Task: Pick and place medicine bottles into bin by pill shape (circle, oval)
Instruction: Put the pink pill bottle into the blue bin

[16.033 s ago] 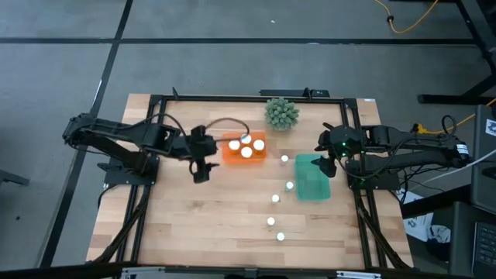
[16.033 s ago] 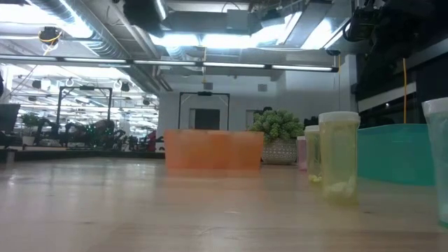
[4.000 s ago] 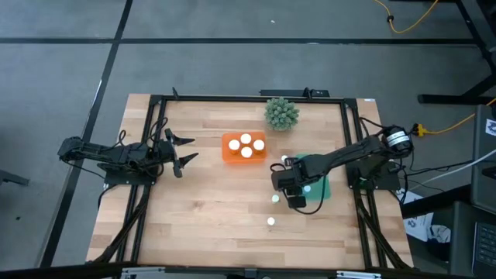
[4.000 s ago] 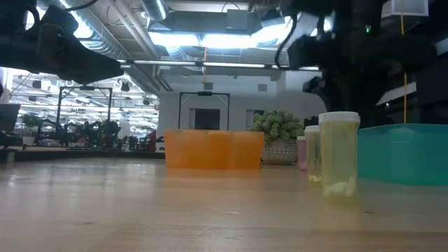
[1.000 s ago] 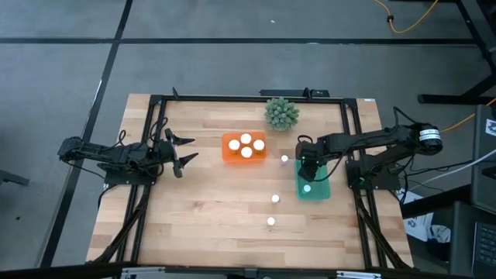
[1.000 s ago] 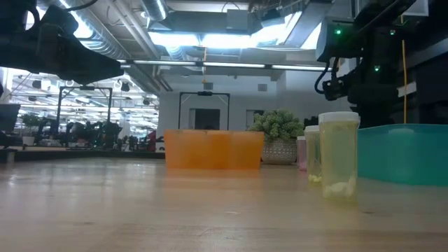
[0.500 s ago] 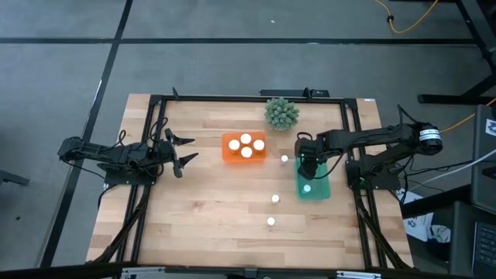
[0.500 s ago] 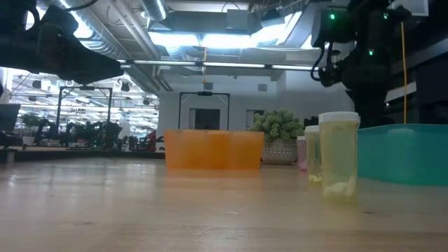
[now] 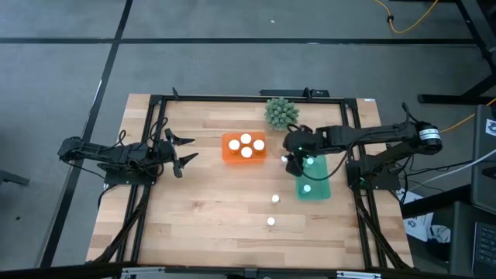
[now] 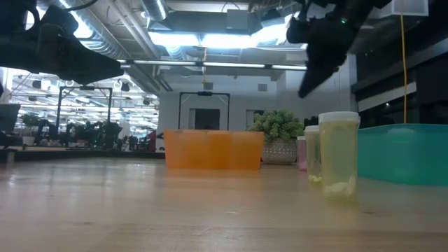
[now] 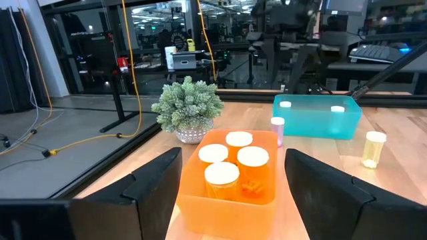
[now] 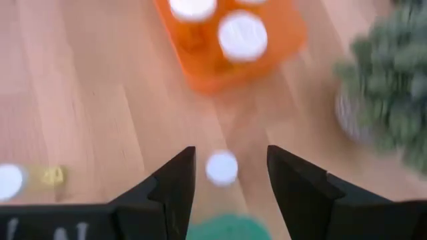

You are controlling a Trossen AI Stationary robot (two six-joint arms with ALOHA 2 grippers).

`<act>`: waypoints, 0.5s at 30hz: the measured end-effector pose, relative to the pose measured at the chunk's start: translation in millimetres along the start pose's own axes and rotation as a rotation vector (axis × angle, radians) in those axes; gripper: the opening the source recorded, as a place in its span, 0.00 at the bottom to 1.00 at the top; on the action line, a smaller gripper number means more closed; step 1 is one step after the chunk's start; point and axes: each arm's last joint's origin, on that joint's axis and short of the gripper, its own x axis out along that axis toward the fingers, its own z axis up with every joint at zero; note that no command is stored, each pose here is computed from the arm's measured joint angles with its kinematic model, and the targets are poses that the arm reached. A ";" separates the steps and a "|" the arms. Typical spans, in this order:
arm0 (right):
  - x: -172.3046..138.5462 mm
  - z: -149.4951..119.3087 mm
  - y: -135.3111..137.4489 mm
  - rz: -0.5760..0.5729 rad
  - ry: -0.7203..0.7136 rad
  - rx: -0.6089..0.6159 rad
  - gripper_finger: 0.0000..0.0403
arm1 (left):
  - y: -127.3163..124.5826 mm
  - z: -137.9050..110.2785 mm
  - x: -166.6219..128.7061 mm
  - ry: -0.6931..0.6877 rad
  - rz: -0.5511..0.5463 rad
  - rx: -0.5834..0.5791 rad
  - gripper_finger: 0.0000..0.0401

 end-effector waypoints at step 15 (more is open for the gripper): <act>0.0 8.6 2.6 0.013 -0.093 -0.113 0.46 | 0.0 -0.1 0.0 0.000 0.000 0.000 0.64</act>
